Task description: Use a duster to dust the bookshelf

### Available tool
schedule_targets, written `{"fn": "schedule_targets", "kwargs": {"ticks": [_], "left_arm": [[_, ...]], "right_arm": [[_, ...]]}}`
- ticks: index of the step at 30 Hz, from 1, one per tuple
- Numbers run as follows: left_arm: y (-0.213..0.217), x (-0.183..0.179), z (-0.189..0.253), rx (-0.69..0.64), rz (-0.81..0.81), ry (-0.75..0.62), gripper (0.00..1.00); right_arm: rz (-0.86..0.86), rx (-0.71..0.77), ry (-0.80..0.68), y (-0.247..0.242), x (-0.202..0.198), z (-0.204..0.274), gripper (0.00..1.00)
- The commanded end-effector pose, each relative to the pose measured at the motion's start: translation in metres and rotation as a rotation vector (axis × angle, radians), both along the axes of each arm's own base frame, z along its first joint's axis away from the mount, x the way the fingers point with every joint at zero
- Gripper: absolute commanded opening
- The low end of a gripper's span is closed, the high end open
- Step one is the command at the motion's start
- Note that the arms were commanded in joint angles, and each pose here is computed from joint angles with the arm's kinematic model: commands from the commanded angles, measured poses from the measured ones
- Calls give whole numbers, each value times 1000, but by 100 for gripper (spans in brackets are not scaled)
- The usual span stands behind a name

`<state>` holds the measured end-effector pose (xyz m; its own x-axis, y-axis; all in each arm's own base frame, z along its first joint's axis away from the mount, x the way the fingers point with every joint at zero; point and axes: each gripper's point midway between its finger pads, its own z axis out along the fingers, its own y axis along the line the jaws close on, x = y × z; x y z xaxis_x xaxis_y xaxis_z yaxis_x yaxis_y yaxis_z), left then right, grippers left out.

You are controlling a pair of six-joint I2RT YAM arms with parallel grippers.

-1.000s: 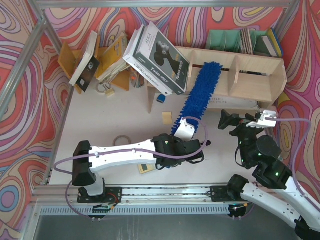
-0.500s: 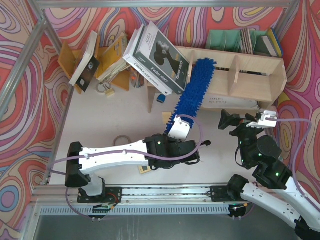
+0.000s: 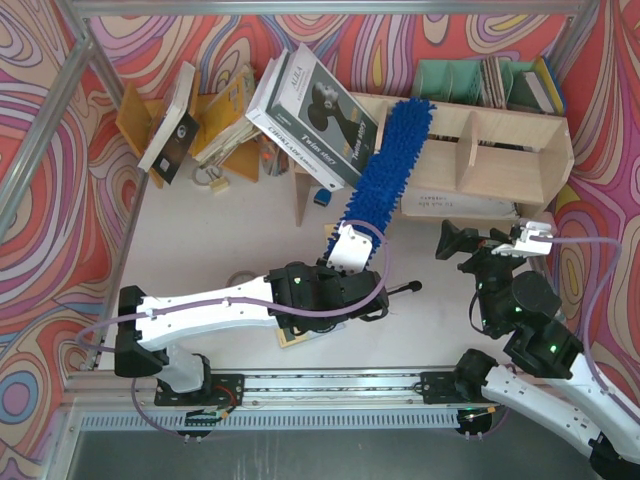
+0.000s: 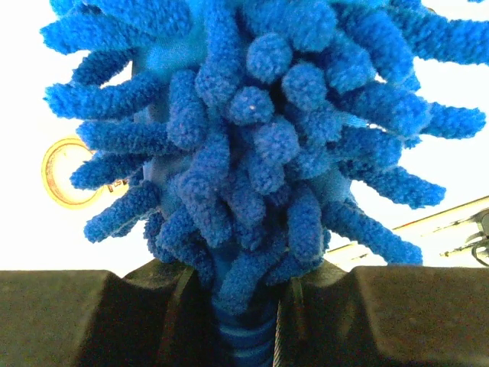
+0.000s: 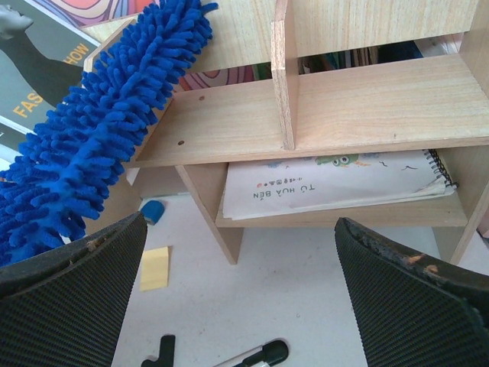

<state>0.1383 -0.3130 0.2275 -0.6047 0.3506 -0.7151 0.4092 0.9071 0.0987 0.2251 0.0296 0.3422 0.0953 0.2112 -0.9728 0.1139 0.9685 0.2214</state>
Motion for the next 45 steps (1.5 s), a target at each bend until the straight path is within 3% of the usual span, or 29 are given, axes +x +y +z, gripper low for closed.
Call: {"fn": "schedule_targets", "kwargs": {"ticks": [1, 8, 24, 45], "left_arm": [[-12, 21, 18, -131, 91, -88, 0], [6, 23, 16, -86, 141, -106, 0], [-47, 3, 33, -122, -86, -134, 0], [-10, -27, -55, 74, -78, 76, 0]], "right_arm": [[-18, 43, -27, -2, 1, 4, 99], [-17, 42, -25, -1, 1, 3, 99], [-17, 45, -24, -2, 0, 4, 99], [-17, 41, -14, 0, 2, 0, 99]]}}
